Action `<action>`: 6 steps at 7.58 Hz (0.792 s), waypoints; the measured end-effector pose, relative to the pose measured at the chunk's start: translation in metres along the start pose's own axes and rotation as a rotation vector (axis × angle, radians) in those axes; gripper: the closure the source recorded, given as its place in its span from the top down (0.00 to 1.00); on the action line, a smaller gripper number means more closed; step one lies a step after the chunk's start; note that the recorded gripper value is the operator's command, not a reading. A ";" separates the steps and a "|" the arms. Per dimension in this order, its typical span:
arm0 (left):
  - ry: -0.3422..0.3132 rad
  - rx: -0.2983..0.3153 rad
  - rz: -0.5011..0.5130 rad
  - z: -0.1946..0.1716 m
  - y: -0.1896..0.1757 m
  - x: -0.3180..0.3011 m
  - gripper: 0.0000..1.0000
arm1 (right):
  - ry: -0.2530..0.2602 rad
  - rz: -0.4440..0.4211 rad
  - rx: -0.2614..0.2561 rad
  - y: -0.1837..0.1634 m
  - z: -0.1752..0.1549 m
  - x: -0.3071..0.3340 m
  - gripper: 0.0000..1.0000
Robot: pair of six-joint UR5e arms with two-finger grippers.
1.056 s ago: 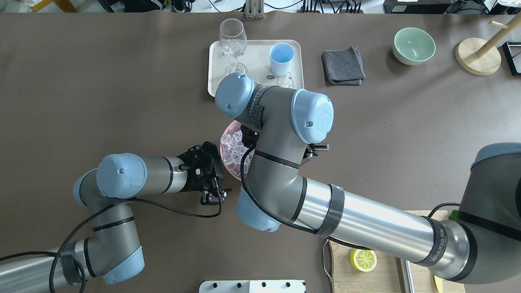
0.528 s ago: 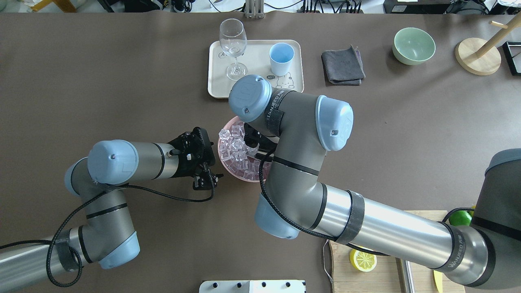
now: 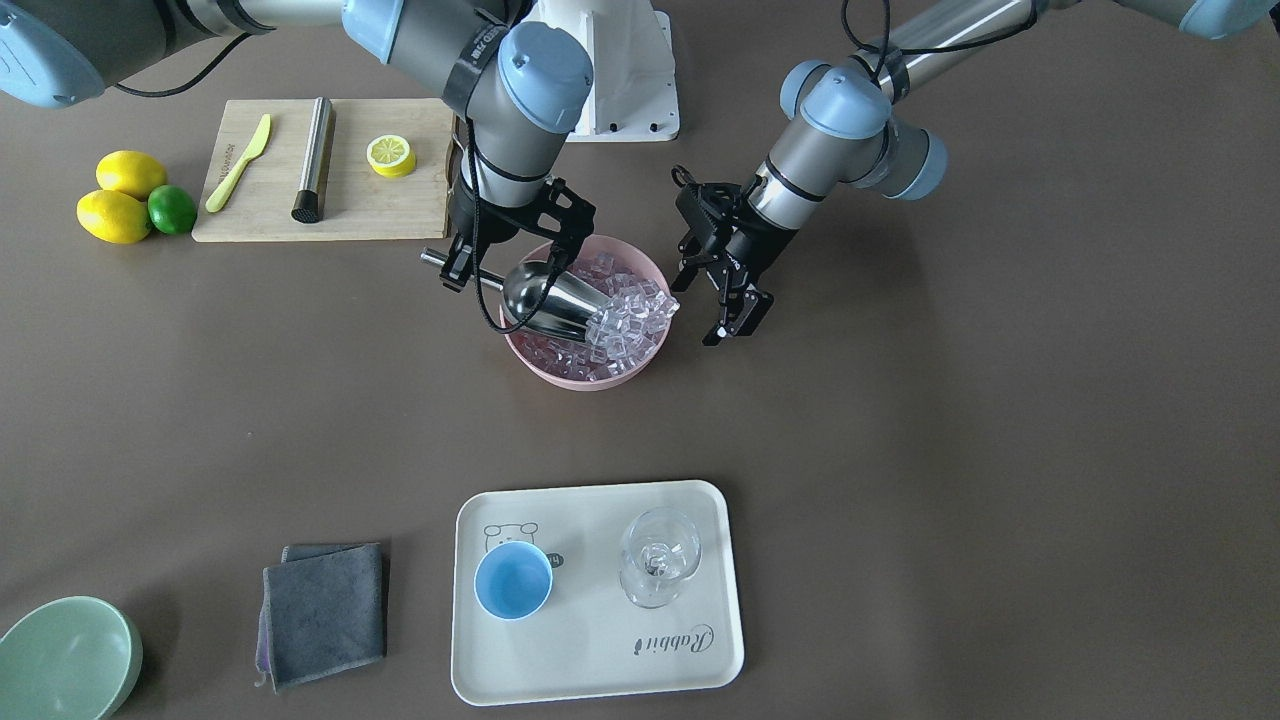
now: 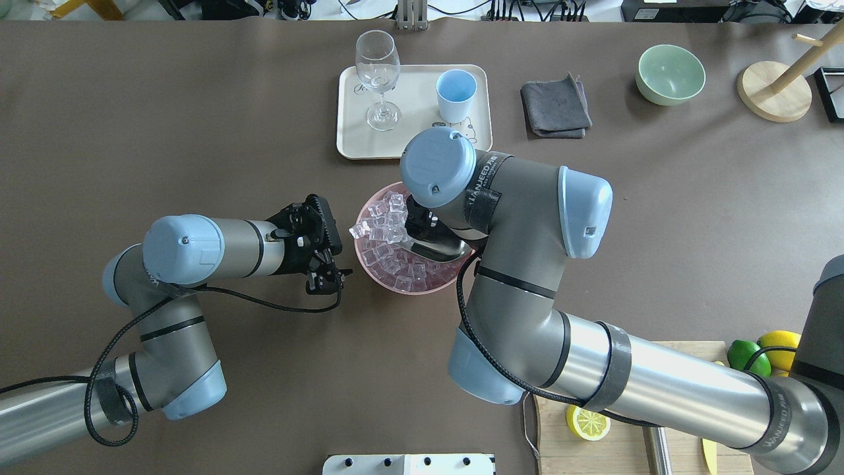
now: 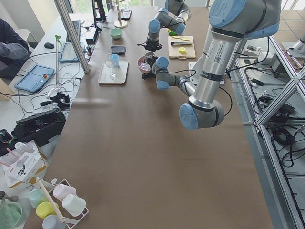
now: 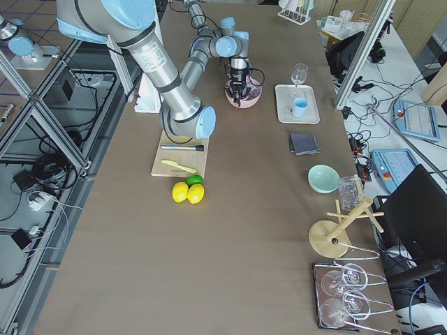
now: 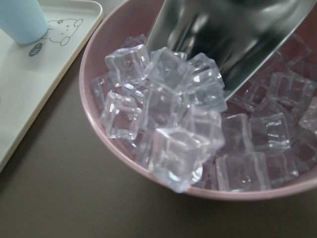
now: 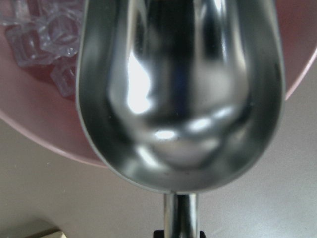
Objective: Put ice in cup with scoop
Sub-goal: 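Drag the scoop through the ice with the right gripper while left steadies bowl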
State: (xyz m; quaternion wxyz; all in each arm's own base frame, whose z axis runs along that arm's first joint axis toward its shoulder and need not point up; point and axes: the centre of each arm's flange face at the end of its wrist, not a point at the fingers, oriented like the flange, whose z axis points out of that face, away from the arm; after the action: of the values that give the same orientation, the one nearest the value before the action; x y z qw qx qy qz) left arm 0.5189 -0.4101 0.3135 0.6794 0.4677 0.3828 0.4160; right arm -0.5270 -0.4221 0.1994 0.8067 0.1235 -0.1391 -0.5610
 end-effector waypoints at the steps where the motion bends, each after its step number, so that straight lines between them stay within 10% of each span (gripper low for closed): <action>1: -0.001 0.002 -0.001 0.002 -0.003 -0.001 0.97 | -0.007 0.018 0.043 0.006 -0.004 -0.003 0.00; 6: -0.027 0.001 -0.010 0.012 -0.015 -0.018 0.97 | -0.014 0.064 0.155 0.013 0.001 -0.007 0.00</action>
State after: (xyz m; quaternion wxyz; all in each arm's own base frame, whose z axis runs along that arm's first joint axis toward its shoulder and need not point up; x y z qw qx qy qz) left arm 0.5262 -0.4340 0.3049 0.6863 0.4717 0.3763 0.4060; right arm -0.5178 -0.4111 0.2041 0.8112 0.1768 -0.1917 -0.5234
